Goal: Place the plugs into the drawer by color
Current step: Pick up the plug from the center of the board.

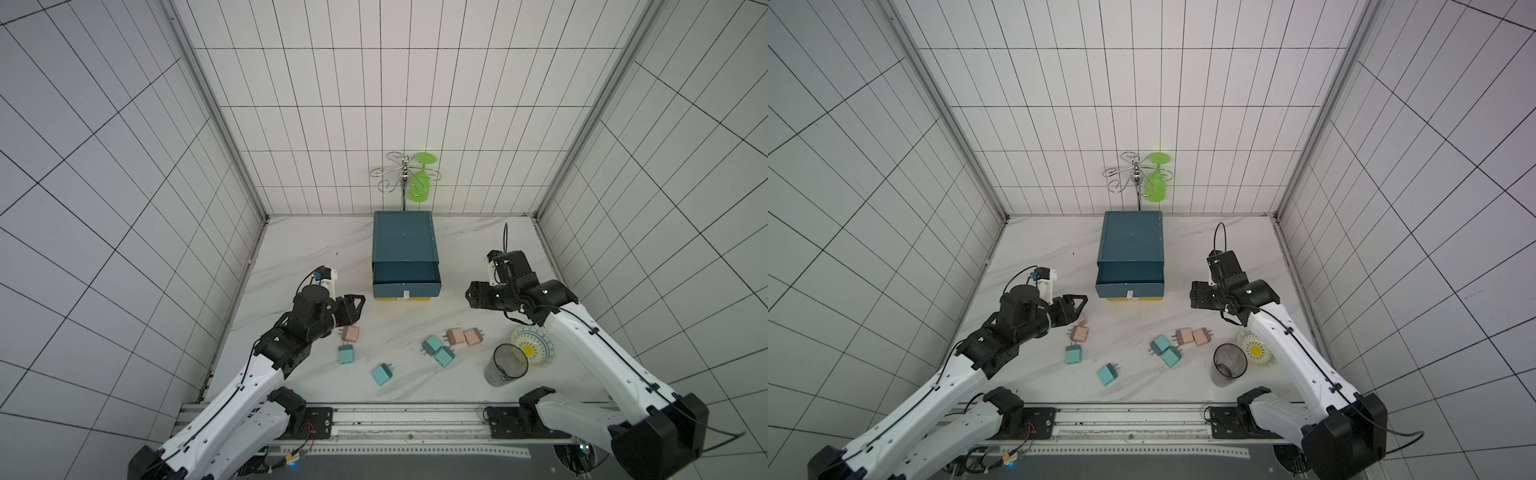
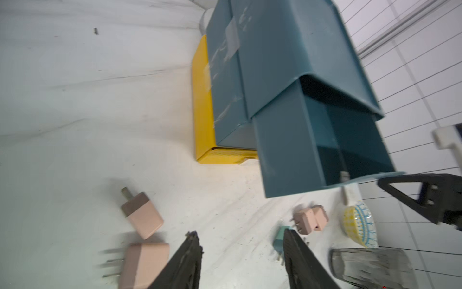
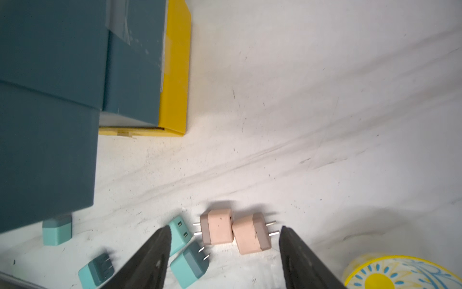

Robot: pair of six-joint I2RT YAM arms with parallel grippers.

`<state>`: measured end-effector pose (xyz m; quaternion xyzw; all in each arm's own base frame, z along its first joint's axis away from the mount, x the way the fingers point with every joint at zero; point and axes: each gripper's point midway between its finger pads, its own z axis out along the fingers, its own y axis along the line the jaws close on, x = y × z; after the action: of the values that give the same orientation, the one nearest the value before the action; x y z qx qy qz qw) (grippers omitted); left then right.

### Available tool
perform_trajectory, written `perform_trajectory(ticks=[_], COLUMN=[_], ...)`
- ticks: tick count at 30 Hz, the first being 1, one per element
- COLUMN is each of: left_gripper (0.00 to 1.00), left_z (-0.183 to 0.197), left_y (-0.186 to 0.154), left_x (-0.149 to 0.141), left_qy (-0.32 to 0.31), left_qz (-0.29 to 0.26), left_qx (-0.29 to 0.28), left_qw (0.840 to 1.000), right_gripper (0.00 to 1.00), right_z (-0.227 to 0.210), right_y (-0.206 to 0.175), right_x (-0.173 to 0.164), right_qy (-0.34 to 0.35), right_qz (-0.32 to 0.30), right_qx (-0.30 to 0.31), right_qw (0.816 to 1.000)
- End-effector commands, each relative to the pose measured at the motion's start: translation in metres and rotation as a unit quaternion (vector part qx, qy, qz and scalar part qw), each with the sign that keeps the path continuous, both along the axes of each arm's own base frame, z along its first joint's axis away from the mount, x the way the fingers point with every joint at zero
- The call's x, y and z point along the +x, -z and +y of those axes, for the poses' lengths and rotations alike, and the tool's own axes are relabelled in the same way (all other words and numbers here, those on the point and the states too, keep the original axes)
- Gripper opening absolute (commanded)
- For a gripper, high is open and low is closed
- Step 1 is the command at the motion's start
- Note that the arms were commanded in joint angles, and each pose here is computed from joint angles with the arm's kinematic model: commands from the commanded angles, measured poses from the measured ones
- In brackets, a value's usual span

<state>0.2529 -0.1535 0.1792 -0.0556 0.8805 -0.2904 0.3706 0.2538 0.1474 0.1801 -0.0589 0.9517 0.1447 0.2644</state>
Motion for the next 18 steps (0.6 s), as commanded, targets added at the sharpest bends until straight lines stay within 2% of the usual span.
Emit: perform_trajectory(ticks=[1,3,7,9,18], left_gripper=[0.55,0.55,0.58,0.63,0.67], left_z=[0.02,0.023,0.035,0.037,0.034], left_y=[0.042,0.051,0.062,0.068,0.114], left_x=[-0.006,-0.003,0.004,0.008,0.032], left_qy=[-0.018,-0.026,-0.053,-0.066,-0.078], left_qz=[0.036,0.038,0.046,0.051,0.115], left_qx=[0.075,0.082,0.114,0.121,0.177], left_qw=[0.996,0.996,0.991,0.989,0.974], right_gripper=[0.72,0.72,0.73,0.73,0.74], right_z=[0.014,0.024,0.028,0.029,0.032], right_y=[-0.001,0.003,0.018,0.019,0.017], right_x=[-0.024,-0.035,-0.053,-0.054,-0.051], right_qy=[-0.022,-0.035,-0.044,-0.043,-0.057], right_qz=[0.013,0.024,0.026,0.011,-0.029], right_qx=[0.04,0.054,0.043,0.05,0.07], right_qw=[0.999,0.998,0.998,0.998,0.996])
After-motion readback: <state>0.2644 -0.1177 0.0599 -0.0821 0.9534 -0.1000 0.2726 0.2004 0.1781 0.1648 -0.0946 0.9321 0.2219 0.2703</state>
